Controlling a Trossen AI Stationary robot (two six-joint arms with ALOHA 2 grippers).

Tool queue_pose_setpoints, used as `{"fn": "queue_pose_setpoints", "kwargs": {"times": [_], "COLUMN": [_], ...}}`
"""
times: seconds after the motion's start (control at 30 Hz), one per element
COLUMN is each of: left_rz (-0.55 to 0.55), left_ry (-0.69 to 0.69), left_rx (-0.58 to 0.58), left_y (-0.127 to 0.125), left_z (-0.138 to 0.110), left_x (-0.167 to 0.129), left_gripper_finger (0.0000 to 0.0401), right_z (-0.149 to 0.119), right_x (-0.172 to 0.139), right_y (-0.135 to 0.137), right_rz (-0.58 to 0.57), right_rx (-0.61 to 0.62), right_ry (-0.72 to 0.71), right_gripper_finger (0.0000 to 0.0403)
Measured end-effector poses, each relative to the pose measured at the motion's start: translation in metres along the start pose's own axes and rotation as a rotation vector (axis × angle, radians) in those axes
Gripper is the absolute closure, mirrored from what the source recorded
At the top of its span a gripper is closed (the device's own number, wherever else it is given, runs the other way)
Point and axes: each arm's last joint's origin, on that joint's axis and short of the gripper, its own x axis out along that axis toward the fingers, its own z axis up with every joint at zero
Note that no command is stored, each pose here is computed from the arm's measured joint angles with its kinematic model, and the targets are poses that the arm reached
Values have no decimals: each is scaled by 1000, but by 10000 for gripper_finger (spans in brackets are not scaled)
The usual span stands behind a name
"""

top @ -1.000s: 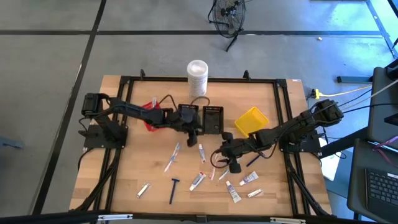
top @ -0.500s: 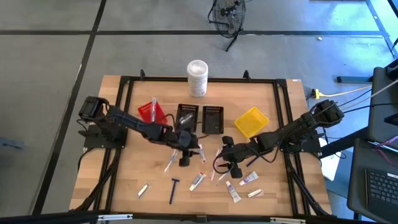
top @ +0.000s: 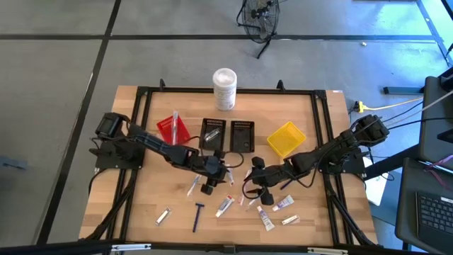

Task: Pick & Place Travel size toiletries
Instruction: Put the white toothpaste into the right black bin

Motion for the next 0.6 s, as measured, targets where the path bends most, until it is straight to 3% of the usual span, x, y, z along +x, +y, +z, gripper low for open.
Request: {"fn": "queue_pose_setpoints", "kwargs": {"times": [0.17,0.37,0.6], "left_rz": [-44,-149,-174], "left_ry": [12,160,213], "left_rx": [43,78,129], "left_y": [12,20,19], "left_z": [8,2,-2], "left_x": [17,36,49], "left_gripper_finger": [183,182,183], "right_z": [0,-4,-8], "right_x": [0,0,-1], "right_y": [0,4,9], "right_rz": [1,5,10], "right_rx": [37,66,66], "right_ry": [0,29,65], "right_gripper_finger": [184,195,193]}}
